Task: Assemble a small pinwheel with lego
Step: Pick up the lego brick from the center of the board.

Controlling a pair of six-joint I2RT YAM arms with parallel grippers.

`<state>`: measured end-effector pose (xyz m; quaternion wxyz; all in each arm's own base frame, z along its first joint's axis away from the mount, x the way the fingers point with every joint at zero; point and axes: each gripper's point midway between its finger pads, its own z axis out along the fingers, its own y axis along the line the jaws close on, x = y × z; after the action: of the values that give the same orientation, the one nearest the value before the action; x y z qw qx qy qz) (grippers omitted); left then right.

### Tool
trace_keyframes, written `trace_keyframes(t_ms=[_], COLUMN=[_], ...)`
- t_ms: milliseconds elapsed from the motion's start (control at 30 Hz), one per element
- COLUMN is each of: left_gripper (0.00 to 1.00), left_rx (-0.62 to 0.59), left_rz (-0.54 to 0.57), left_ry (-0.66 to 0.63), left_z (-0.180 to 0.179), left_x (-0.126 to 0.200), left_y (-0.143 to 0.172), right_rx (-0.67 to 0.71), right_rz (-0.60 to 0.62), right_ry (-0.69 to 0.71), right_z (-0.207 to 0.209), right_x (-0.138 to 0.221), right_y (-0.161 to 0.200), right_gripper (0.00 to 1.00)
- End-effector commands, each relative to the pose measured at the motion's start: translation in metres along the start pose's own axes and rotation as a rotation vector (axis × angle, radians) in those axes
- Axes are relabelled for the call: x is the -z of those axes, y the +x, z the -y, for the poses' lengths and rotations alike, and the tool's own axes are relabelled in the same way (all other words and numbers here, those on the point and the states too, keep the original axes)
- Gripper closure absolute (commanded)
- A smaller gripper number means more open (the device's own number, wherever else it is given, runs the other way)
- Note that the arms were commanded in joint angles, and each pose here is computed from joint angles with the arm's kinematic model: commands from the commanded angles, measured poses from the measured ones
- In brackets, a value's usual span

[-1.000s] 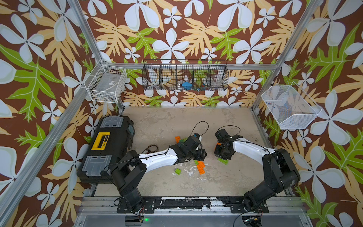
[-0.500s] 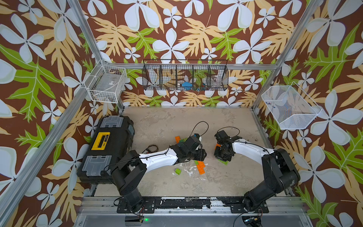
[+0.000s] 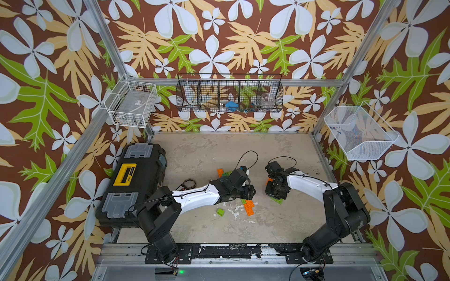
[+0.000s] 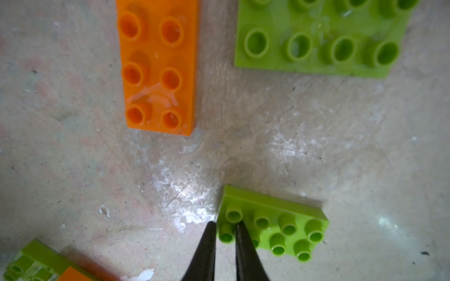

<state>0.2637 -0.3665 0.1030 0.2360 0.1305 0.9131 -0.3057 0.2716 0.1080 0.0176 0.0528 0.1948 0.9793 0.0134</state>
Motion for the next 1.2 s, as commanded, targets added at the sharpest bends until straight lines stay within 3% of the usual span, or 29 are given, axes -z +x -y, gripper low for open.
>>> trace_keyframes(t_ms=[0, 600, 1167], left_gripper=[0.37, 0.37, 0.37], left_rx=[-0.022, 0.050, 0.206], left_rz=[0.010, 0.076, 0.094], left_ry=[-0.007, -0.001, 0.009], left_z=[-0.001, -0.015, -0.051], left_x=[0.002, 0.033, 0.057], left_y=[-0.002, -0.014, 0.006], right_rx=[0.014, 0.123, 0.402], right_rz=[0.005, 0.031, 0.083], right_ry=[0.069, 0.079, 0.044], right_z=[0.013, 0.010, -0.019], right_x=[-0.013, 0.002, 0.028], right_y=[0.000, 0.005, 0.009], right_gripper=[0.83, 0.93, 0.93])
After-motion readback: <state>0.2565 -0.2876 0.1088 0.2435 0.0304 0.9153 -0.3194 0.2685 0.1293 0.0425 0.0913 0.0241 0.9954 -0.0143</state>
